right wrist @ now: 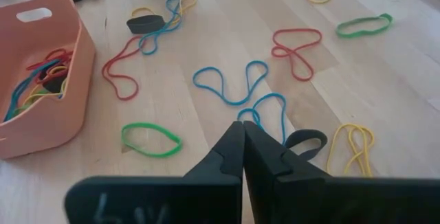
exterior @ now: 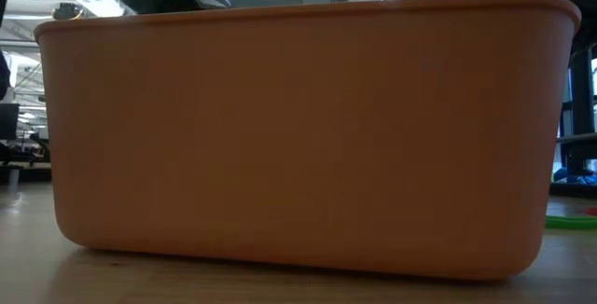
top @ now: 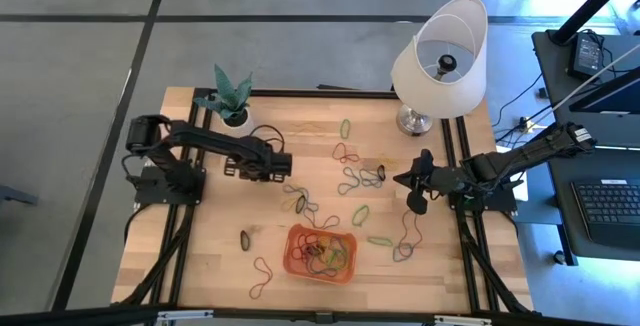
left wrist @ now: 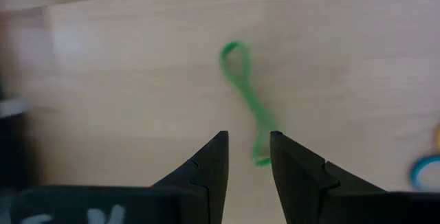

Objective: Pick and place rubber bands into bin
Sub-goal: Put the green rubber band into the bin

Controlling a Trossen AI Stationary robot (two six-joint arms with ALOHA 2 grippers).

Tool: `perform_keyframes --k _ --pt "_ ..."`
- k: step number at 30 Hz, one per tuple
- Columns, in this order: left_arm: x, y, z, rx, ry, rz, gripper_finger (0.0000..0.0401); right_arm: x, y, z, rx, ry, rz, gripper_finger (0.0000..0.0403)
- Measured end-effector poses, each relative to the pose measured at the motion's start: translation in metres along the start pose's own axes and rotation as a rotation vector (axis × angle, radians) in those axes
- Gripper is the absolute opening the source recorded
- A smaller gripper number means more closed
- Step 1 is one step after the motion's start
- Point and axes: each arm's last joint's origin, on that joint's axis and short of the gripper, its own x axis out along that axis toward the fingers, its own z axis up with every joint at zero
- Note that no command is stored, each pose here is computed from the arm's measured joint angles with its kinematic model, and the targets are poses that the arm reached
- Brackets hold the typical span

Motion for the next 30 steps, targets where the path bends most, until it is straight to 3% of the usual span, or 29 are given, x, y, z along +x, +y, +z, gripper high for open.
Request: perform_keyframes --k 13,18,21,25,30 --pt "0.031 -0.016 0.005 0.055 0.055 0.054 0.0099 0.000 0.000 0.000 0.029 0.000 0.001 0.0007" --pt "0.035 -0.018 0.003 0.097 0.084 0.056 0.0056 0.000 0.000 0.000 0.028 -0.001 0.002 0.0007" --pt "0.028 -0.015 0.001 0.106 0.074 0.027 0.0013 0.000 0.000 0.000 0.028 -0.001 0.002 0.0007" --pt "0.000 -0.014 -0.002 0.175 0.065 -0.096 0.0004 0.000 0.000 0.000 0.027 -0.001 0.002 0.0007" --pt "-0.049 -0.008 -0.007 0.278 -0.056 -0.274 0.0003 0.000 0.000 0.000 0.027 -0.001 0.001 0.0007"
